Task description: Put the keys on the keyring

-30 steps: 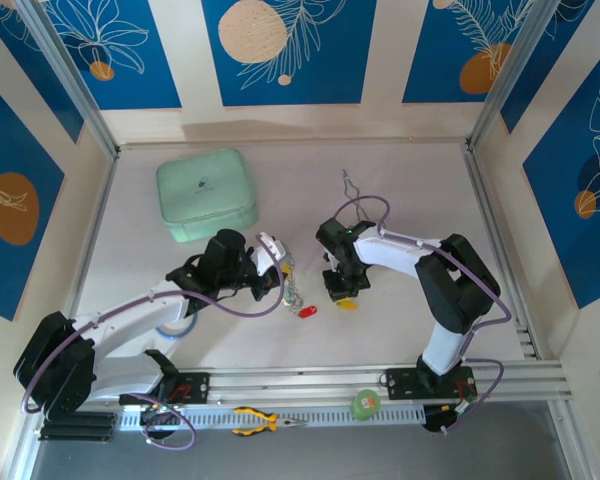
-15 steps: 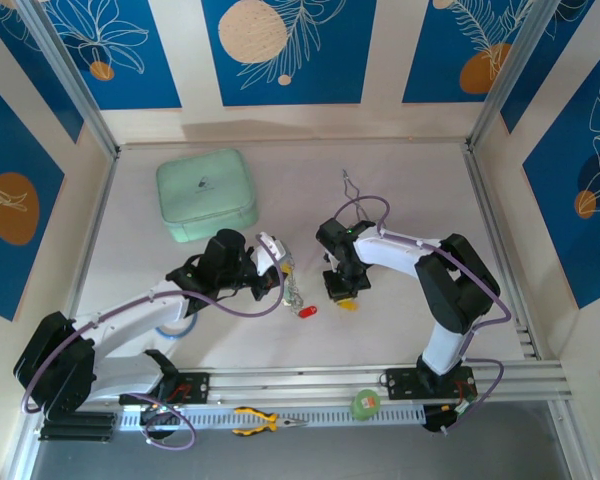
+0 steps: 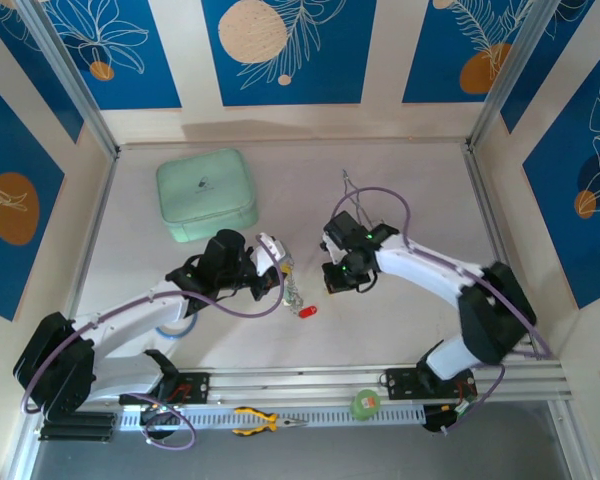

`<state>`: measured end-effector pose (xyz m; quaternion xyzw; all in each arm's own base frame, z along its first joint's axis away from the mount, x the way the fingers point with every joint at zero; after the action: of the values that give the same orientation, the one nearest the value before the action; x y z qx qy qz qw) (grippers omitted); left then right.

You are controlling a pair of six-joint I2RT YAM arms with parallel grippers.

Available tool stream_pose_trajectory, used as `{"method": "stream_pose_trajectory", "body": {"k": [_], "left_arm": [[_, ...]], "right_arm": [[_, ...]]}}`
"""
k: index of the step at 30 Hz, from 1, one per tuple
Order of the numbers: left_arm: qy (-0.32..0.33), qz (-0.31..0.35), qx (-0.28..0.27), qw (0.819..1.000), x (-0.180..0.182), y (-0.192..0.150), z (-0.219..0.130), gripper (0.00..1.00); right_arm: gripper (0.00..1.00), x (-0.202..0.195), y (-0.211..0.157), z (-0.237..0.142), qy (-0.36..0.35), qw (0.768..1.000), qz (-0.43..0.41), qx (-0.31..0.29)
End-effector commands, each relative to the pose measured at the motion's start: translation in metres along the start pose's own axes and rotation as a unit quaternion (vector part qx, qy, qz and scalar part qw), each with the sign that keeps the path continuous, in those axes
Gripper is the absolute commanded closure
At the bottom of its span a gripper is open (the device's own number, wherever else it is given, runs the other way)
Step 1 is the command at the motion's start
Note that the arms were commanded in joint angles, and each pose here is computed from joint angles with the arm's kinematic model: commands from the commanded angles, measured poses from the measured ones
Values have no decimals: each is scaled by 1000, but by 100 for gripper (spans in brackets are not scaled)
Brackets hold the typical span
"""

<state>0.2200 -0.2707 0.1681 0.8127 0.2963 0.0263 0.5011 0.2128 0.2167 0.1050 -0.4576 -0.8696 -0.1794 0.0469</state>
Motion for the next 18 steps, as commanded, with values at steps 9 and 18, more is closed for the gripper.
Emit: {"method": "stream_pose_trajectory", "body": {"k": [9, 18], "left_arm": [[-29, -32, -3, 999, -20, 4, -21, 100], [-59, 18, -43, 997, -34, 8, -26, 100]], "right_arm": [[100, 71, 18, -66, 151, 940, -196, -236], [100, 99, 20, -79, 168, 886, -302, -310]]}}
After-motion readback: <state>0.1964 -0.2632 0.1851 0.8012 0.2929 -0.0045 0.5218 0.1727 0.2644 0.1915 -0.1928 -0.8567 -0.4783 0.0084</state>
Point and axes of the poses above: each hand's point on the last joint's axis, 136 mm out from that joint toward the fingers, its own z axis out along the fingers, its own x axis along the line the jaws close on, y = z × x, the point moved 2 cm from there along -z, back along the fingers, and after that the axes turned 14 degrees about -z, right-handed, at the moved point
